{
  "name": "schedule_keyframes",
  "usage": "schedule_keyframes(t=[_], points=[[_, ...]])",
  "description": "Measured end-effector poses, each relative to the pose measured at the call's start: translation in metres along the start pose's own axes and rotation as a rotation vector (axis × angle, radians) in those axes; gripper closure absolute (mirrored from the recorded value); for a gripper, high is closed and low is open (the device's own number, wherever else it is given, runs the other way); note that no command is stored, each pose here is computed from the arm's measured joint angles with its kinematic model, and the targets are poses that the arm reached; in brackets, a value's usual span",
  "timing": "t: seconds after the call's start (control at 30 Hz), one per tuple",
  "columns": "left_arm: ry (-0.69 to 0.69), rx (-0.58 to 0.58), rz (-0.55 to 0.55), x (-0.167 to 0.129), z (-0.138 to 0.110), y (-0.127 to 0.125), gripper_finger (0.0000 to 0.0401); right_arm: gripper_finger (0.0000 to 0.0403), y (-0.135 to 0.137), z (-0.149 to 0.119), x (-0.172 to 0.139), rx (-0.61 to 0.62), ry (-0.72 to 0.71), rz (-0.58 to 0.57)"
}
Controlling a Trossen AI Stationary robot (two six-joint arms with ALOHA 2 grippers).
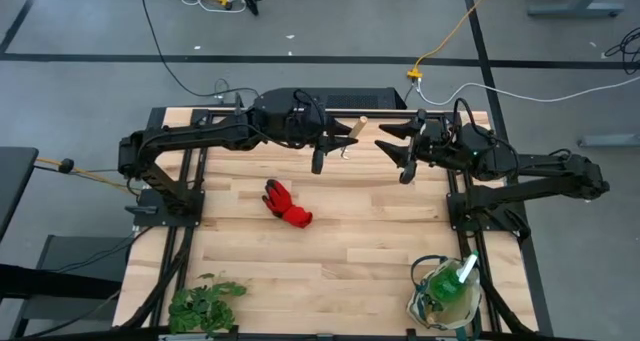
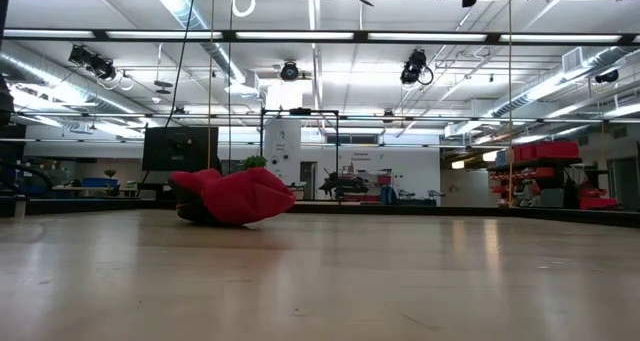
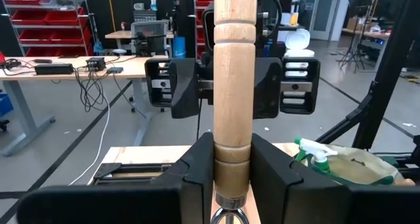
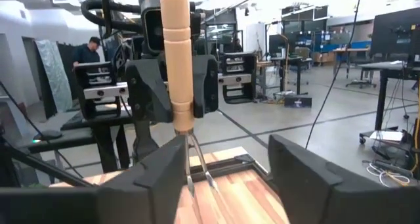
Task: Pick & Place Garden tools in Gardening bag
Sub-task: Put the hand rake into the gardening bag
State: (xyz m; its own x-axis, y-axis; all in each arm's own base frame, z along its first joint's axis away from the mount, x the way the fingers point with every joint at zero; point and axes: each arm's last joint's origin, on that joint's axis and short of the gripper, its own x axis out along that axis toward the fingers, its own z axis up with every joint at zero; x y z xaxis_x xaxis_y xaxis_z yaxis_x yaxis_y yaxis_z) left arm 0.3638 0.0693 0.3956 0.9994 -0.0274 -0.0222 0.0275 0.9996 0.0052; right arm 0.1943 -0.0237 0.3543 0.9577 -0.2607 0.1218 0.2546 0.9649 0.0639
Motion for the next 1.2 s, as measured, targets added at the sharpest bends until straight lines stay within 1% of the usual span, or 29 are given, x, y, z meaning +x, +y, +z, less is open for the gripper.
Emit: schedule_keyframes(t=[0.2,0.3,0.4,0.5,0.67,0.9,1.03,1.2], points=[[0.003,-0.001,0.000,0.000,0.000,0.000,0.0323,0.0133,0.001,-0.001,0.006,0.026,-0.017,0.001],[0.003,-0.001,0.000,0.000,0.000,0.000,0.0323,0.0114,0.001,-0.001,0.008,0.032,-0.033,0.004],[0.003,-0.004,-0.009,0.000,0.000,0.000,0.0323,0.0102,0.002,0.001,0.012,0.040,-0.079,0.010],[0.002,-0.011,-0.026,0.000,0.000,-0.001,0.0323,0.0098,0.004,0.004,0.015,0.047,-0.130,0.043],[0.001,-0.024,-0.028,0.000,0.000,-0.001,0.0323,0.0104,0.006,0.007,0.022,0.054,-0.201,0.086],[0.001,-0.026,-0.038,0.000,0.000,-0.001,0.0323,0.0112,0.007,0.002,0.027,0.071,-0.192,0.097],[-0.001,-0.026,-0.042,0.000,0.000,-0.001,0.0323,0.0112,0.008,0.002,0.028,0.078,-0.189,0.122],[-0.003,-0.026,-0.042,0.000,0.001,-0.001,0.0323,0.0112,0.006,0.003,0.029,0.126,-0.185,0.129]])
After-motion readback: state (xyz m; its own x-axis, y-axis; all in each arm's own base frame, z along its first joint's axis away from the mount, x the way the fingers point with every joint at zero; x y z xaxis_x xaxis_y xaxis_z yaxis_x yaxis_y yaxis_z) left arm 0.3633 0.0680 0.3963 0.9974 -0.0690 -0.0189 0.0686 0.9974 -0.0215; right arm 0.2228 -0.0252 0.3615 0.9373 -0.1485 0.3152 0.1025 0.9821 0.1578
